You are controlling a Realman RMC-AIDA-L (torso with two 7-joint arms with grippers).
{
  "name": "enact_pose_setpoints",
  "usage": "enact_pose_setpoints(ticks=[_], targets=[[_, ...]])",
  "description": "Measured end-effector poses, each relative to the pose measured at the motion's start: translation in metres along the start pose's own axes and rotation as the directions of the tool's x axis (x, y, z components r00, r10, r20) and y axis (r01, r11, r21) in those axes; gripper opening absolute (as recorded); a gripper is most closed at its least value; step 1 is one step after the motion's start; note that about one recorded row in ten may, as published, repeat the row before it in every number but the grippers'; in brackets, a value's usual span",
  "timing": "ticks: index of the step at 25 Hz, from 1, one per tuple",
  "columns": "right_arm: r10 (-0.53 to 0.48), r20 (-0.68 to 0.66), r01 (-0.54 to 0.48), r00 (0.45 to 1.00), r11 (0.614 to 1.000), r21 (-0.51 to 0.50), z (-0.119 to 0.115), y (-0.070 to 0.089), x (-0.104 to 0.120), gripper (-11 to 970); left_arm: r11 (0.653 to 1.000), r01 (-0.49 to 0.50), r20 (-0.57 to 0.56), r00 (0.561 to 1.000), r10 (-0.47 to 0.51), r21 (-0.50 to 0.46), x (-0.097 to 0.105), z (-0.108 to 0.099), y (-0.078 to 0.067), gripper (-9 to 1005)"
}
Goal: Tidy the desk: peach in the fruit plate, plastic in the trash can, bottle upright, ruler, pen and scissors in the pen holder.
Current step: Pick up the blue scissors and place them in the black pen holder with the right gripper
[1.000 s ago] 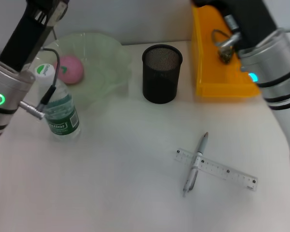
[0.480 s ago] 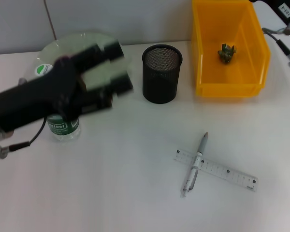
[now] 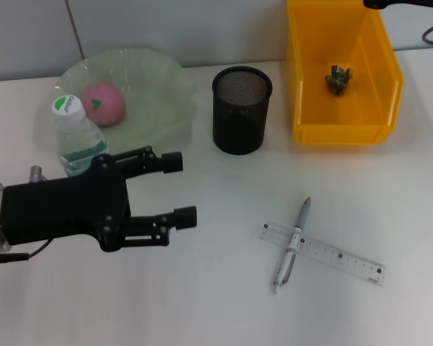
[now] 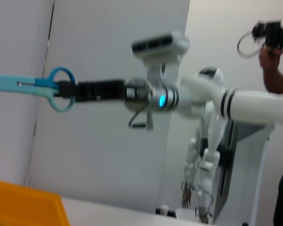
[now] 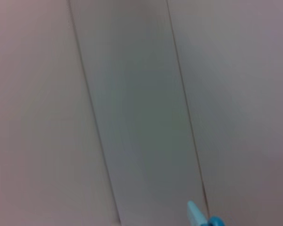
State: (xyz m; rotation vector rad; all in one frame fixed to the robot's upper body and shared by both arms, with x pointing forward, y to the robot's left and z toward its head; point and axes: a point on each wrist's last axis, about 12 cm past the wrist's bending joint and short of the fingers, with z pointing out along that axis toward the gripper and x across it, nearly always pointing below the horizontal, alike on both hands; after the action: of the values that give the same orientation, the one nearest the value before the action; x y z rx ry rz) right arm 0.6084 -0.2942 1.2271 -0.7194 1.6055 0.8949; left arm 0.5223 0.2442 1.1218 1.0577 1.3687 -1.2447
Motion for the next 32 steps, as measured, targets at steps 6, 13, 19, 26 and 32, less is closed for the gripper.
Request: enact_pose_setpoints(ticks=[6, 13, 19, 26, 32], targets=[[0.067, -0.295, -0.041, 0.953, 0.995, 0.092, 0.011, -0.006, -0.042, 88, 1.0, -0.002, -0.097, 0.995, -0.001, -0.028, 0.013, -0.001, 0.002, 833], [0.097, -0.551, -0.031, 0.829, 0.991, 0.128, 0.045, 0.0, -0.072, 90, 0.999, -0.027, -0.099, 0.995, 0.023, -0.04, 0.017, -0.002, 0.001, 833], [0.078, -0.659, 0.017, 0.748, 0.991, 0.136, 0.068, 0.006, -0.074, 93, 0.999, -0.025, -0.099, 0.995, 0.021, -0.043, 0.019, -0.003, -0.001, 833], [0.056, -0.745, 0.099, 0.665, 0.982, 0.161, 0.097, 0.005, -0.06, 95, 0.998, -0.018, -0.094, 0.995, 0.013, -0.055, 0.022, -0.006, -0.004, 834], [0.033, -0.758, 0.145, 0.652, 0.975, 0.167, 0.116, 0.005, -0.048, 97, 0.998, -0.014, -0.091, 0.996, 0.009, -0.054, 0.023, -0.007, -0.005, 834]])
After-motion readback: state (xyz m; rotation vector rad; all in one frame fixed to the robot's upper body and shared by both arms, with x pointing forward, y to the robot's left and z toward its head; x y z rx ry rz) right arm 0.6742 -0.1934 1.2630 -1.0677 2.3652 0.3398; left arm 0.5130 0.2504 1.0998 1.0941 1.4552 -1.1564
